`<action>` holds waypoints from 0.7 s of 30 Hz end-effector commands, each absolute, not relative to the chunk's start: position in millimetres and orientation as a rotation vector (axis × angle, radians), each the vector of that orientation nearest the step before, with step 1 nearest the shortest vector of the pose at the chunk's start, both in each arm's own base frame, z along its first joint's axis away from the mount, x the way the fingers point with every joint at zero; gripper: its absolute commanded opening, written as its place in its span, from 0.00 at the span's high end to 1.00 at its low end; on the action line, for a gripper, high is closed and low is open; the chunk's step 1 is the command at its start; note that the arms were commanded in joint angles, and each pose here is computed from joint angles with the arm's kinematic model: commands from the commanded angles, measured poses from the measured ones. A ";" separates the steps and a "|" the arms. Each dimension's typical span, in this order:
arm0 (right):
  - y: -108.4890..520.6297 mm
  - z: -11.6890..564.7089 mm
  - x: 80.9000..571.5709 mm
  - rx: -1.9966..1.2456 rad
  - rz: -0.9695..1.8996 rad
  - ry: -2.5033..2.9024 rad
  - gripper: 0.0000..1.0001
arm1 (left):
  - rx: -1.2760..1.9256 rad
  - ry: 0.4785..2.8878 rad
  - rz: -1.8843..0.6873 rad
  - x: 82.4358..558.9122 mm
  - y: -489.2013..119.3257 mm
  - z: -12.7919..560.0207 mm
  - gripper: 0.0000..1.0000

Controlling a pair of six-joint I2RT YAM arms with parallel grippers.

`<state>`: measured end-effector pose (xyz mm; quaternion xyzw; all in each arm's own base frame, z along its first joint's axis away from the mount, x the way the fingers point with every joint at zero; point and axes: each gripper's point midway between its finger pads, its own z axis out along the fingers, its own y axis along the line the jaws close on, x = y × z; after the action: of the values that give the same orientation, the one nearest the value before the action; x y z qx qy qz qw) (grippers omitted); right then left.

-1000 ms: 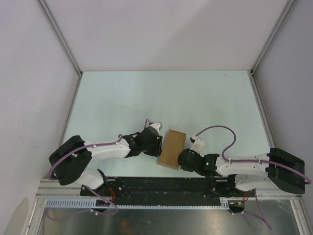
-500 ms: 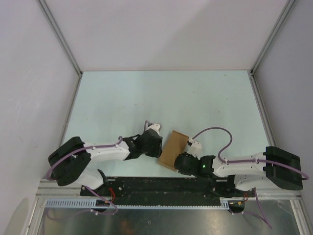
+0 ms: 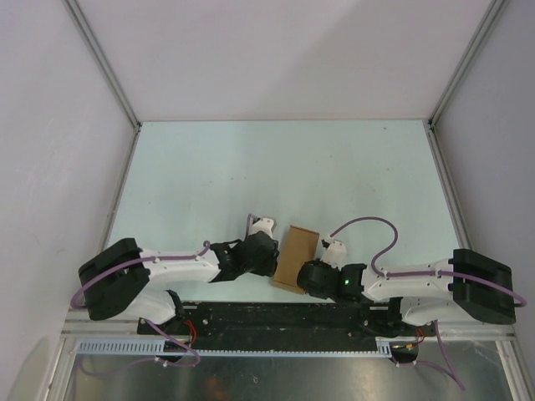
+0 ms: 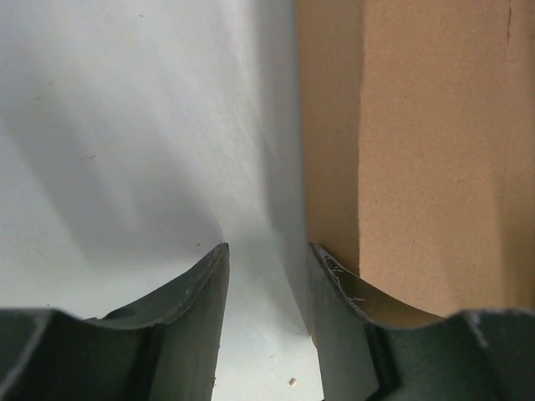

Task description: Fold the paper box

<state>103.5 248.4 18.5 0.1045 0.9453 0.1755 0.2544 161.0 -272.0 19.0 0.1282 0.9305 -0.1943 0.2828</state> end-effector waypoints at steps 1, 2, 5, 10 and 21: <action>266.7 41.4 126.2 0.350 0.543 2.473 1.00 | 0.422 2.666 -0.608 108.7 -276.3 -0.8 0.51; 267.5 43.9 127.9 0.351 0.545 2.470 1.00 | 0.425 2.663 -0.607 109.3 -276.9 0.0 0.51; 266.8 44.7 128.6 0.336 0.543 2.470 1.00 | 0.428 2.647 -0.611 111.0 -276.4 3.3 0.50; 254.3 46.4 124.3 0.328 0.502 2.485 1.00 | 0.416 2.651 -0.595 109.1 -269.2 -0.1 0.49; 179.4 77.9 121.1 0.369 0.353 2.412 0.85 | 0.208 2.476 -0.576 133.5 -244.5 50.6 0.42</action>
<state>110.0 209.0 53.6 0.1139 0.9386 0.1560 0.2859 125.5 -256.2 27.7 0.1154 0.9314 -0.2248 0.2620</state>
